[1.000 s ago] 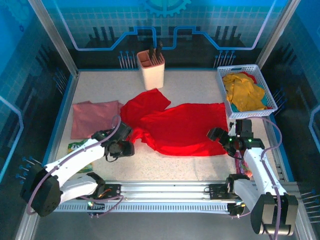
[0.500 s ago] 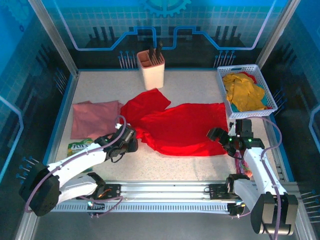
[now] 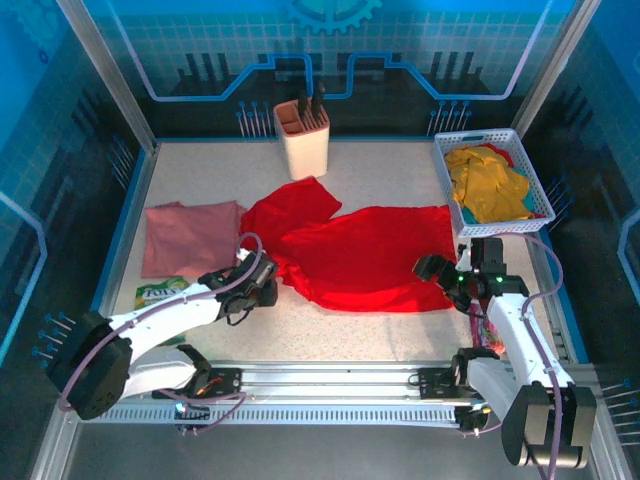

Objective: Fold and stack the t-shirts

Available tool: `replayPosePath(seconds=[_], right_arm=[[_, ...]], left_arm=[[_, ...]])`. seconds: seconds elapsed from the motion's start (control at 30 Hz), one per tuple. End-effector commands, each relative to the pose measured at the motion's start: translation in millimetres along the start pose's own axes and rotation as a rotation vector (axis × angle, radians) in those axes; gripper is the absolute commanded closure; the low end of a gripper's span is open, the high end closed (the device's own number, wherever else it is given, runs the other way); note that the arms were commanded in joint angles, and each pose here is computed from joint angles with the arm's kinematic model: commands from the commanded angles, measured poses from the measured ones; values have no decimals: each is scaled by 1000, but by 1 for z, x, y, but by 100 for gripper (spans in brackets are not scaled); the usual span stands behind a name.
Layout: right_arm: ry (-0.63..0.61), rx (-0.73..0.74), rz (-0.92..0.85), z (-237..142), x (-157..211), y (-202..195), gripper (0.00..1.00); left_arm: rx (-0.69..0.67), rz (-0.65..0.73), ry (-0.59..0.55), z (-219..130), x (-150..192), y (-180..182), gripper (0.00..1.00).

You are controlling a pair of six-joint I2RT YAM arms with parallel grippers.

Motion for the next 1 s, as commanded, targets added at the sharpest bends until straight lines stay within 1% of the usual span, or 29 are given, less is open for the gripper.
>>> replayPosePath(seconds=[0.0, 0.2, 0.3, 0.4, 0.57, 0.77, 0.97], right_arm=[[1, -33, -13, -3, -1, 11, 1], [0, -27, -15, -2, -1, 9, 1], [-3, -22, -18, -3, -2, 9, 1], [-16, -11, -18, -4, -4, 8, 1], [-52, 29, 8, -2, -10, 1, 1], [-49, 54, 16, 7, -15, -2, 1], [-43, 65, 17, 13, -18, -4, 1]], left_arm=[[-25, 15, -12, 3, -2, 0, 65], [-17, 1, -24, 3, -6, -2, 74], [-20, -2, -16, -5, -10, -2, 84], [-2, -27, -6, -18, -10, -3, 100], [85, -104, 36, -44, -2, -9, 100], [180, -159, 215, -75, 20, -21, 100], [270, -275, 353, -103, 53, -23, 100]])
Point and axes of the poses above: each hand's point on the last joint's axis, 136 mm out from that joint toward the fingers, its own z axis out along the fingers, its own y axis along the line the jaws close on, x = y × z, the point moved 2 cm from there along -z, back along the fingers, and after that the axes turned 12 degrees about z, right-handed, at the moved point
